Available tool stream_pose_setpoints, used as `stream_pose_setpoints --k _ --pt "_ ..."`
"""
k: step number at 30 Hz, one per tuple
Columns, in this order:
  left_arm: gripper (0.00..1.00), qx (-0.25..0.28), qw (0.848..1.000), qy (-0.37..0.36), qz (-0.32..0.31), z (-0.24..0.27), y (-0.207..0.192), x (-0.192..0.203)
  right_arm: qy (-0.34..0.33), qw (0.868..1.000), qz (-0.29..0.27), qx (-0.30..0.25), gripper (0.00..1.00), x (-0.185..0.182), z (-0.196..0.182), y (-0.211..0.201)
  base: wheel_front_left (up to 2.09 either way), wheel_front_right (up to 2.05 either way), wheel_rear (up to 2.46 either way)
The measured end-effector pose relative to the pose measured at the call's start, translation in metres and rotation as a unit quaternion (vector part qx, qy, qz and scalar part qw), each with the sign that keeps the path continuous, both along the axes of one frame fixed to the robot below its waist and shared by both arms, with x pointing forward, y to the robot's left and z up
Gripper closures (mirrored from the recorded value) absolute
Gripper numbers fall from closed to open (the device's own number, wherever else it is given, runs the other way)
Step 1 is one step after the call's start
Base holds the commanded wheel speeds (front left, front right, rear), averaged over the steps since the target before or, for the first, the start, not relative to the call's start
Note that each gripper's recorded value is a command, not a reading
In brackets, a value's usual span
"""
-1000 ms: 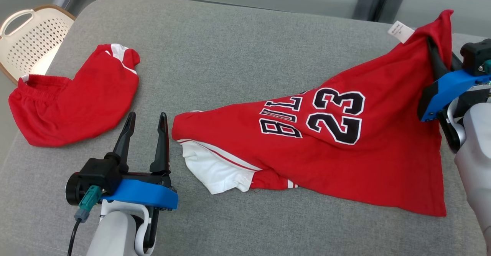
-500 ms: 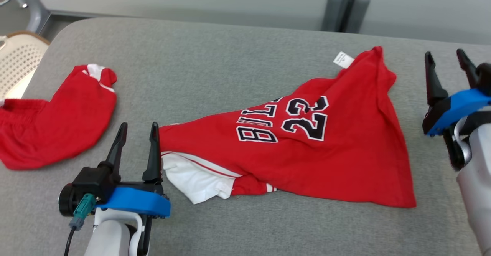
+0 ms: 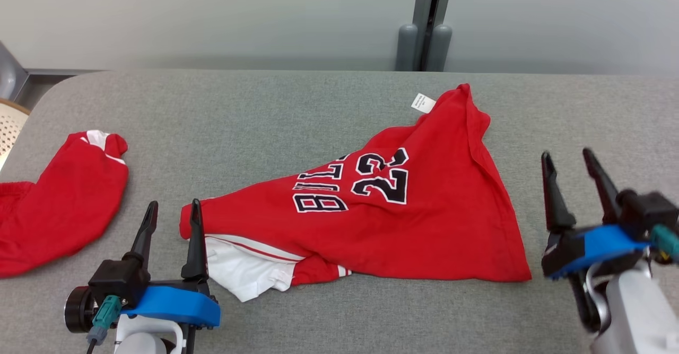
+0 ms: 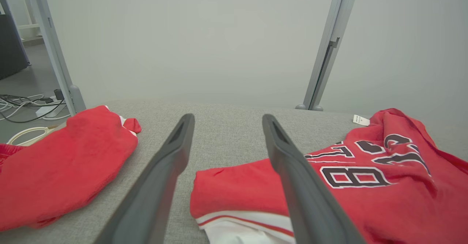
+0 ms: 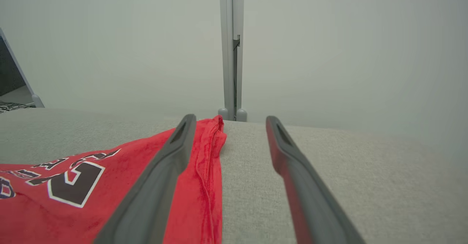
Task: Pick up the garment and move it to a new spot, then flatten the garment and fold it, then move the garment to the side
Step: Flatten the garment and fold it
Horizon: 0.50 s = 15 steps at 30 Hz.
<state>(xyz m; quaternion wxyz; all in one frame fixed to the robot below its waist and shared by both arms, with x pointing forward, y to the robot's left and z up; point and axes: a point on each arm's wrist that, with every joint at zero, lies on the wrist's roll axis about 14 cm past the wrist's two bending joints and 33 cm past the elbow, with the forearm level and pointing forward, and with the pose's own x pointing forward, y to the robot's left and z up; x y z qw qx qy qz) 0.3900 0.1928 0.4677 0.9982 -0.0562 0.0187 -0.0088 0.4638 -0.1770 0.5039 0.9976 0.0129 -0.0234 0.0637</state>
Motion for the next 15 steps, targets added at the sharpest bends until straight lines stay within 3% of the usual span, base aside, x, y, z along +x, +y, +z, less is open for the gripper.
stream_pose_setpoints --k 10,15 --pt "0.00 0.011 1.000 -0.006 0.004 0.004 0.004 -0.005 0.037 0.999 0.001 0.019 0.00 -0.053 -0.032 0.017 0.00 0.00 0.00" --pt "0.00 0.013 1.000 -0.006 0.004 0.005 0.004 -0.006 0.048 0.999 0.000 0.019 0.00 -0.062 -0.040 0.018 0.00 0.00 0.00"
